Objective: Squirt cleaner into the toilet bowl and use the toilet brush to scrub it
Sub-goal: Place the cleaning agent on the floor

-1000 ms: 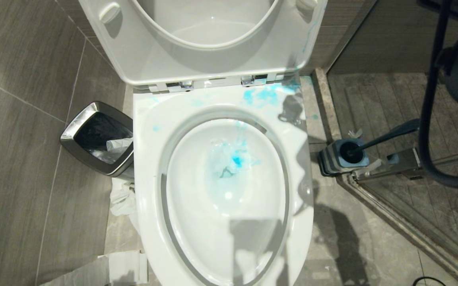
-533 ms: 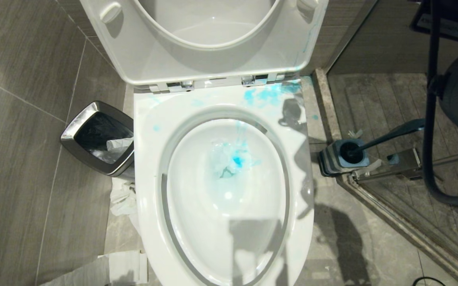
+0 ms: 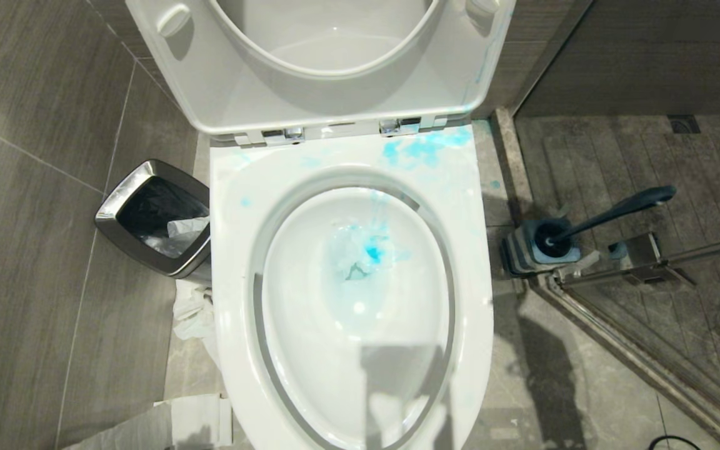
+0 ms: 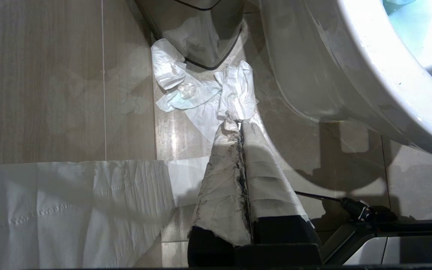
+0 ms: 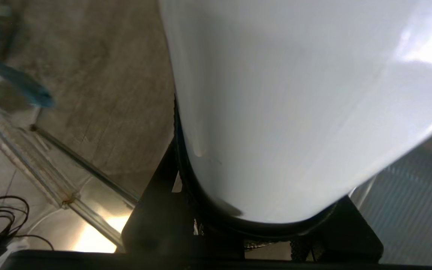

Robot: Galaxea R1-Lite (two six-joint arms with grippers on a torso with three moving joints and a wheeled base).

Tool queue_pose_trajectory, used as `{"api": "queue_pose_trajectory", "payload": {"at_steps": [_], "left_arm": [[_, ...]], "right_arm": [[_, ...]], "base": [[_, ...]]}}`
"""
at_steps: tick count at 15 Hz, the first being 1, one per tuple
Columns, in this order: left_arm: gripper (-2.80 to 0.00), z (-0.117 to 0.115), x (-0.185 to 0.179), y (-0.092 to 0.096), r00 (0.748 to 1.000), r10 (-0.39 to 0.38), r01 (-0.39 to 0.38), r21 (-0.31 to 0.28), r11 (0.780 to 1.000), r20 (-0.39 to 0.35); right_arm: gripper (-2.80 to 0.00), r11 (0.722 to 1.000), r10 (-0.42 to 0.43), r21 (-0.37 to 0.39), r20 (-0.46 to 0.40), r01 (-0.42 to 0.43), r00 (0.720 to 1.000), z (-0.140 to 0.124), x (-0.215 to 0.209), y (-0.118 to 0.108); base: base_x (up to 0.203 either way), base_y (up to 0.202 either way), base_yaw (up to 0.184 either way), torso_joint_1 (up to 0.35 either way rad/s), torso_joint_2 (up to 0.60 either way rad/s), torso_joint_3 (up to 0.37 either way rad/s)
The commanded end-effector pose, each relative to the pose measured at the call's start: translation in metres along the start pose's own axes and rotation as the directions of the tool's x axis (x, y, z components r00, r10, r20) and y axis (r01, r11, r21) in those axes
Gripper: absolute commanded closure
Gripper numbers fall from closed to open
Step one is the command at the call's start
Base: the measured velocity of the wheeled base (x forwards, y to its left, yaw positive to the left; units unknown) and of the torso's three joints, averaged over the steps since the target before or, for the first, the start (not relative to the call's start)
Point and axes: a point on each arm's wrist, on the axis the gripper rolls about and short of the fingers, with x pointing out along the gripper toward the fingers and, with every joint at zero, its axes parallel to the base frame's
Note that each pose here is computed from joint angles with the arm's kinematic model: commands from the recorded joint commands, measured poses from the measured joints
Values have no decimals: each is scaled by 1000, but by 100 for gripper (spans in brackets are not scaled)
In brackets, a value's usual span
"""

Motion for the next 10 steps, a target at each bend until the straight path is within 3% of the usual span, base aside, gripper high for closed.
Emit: {"api": "queue_pose_trajectory", "payload": {"at_steps": [1, 4, 5, 6, 8, 10], "left_arm": [[0, 0, 0, 0, 1000, 0, 0, 0, 1000, -2], [0, 0, 0, 0, 1000, 0, 0, 0, 1000, -2], [0, 0, 0, 0, 1000, 0, 0, 0, 1000, -2], [0, 0, 0, 0, 1000, 0, 0, 0, 1000, -2], [0, 0, 0, 0, 1000, 0, 0, 0, 1000, -2], [0, 0, 0, 0, 1000, 0, 0, 0, 1000, -2]], "right_arm": [[0, 1000, -28, -16, -68, 27, 997, 4, 16, 7], [0, 985, -50, -168, -106, 32, 993, 41, 34, 74], [0, 971, -63, -236, -129, 31, 990, 49, 44, 93], [0, 939, -75, -343, -151, 19, 986, 55, 55, 101], [0, 805, -88, -592, -181, -38, 980, 61, 71, 98], [0, 680, -100, -728, -211, -88, 972, 58, 83, 93]], "base": [[0, 0, 0, 0, 0, 0], [0, 0, 0, 0, 0, 0], [0, 0, 0, 0, 0, 0], [0, 0, 0, 0, 0, 0], [0, 0, 0, 0, 0, 0], [0, 0, 0, 0, 0, 0]]}}
